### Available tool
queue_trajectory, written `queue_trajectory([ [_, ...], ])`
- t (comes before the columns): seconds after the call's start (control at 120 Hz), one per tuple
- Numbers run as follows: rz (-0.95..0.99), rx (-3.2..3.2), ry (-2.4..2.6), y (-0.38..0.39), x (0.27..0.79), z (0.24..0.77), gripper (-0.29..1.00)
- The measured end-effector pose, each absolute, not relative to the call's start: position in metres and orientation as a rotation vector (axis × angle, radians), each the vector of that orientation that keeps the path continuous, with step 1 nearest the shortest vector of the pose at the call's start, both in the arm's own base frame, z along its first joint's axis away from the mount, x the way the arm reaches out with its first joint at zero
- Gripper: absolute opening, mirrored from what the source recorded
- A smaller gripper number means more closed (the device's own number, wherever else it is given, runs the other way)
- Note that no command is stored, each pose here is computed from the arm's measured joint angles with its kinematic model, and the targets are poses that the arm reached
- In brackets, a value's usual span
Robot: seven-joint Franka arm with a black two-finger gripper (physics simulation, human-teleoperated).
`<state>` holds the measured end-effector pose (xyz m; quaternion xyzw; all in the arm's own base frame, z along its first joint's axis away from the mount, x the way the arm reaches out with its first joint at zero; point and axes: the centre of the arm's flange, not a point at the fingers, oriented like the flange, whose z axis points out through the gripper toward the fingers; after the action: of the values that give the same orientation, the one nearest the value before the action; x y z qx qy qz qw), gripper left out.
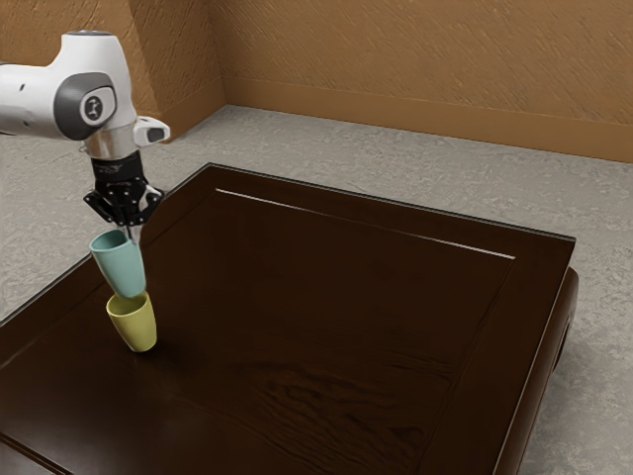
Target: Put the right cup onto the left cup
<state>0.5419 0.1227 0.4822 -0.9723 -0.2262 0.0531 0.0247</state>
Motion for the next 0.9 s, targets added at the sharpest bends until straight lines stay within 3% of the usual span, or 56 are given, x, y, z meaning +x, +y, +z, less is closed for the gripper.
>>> queue_trajectory([
  [0.9, 0.225, -2.999, -0.715, 0.139, 0.549, 0.448, -0.08],
])
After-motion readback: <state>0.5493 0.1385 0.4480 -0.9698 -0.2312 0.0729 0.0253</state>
